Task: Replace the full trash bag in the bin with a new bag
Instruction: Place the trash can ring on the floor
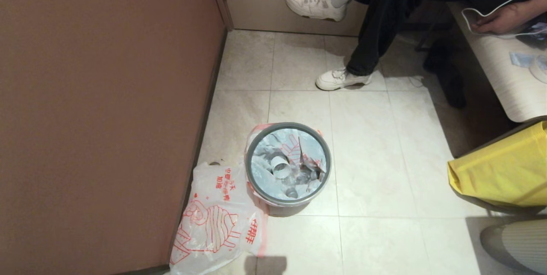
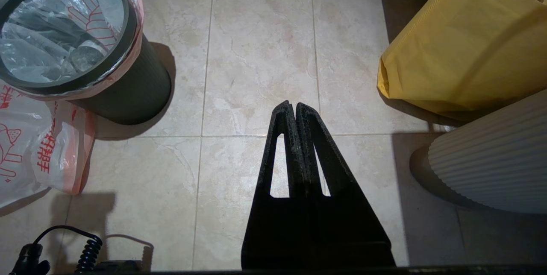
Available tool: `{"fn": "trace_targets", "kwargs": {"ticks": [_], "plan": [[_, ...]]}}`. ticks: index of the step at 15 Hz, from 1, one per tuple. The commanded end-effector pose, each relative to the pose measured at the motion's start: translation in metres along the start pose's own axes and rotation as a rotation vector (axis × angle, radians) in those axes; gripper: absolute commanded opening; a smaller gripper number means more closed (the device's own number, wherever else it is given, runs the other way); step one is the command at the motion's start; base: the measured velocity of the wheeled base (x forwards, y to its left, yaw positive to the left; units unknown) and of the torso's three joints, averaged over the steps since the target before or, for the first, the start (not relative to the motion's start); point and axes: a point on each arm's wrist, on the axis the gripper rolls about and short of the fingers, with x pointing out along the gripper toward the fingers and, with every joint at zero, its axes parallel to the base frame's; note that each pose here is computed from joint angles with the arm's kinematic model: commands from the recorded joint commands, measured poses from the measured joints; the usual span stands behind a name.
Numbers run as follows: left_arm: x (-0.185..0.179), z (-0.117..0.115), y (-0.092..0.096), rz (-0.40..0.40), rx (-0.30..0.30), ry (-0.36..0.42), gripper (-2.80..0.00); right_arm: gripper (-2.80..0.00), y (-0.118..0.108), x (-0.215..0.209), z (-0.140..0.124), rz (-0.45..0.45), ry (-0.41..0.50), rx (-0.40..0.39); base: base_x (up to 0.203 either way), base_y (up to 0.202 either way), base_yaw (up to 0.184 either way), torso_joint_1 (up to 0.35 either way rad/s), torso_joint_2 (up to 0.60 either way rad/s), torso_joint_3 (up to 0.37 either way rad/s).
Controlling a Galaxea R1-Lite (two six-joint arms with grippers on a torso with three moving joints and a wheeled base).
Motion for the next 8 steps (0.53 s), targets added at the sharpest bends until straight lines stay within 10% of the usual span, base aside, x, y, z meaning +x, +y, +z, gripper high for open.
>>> {"fn": "trace_targets", "kwargs": {"ticks": [1, 8], "plan": [[0.0, 0.0001, 0.0, 0.002, 0.0, -0.001, -2.8, -2.8, 0.0, 0.0, 0.0001, 0.0, -0.001, 0.0, 0.0, 0.0, 0.0, 0.0, 0.0, 0.0], [0.0001, 0.0, 0.0, 0.001, 0.0, 0.001, -2.8, -2.8, 0.0, 0.0, 0.0001, 0.0, -0.001, 0.0, 0.0, 0.0, 0.0, 0.0, 0.0, 0.0]]}}
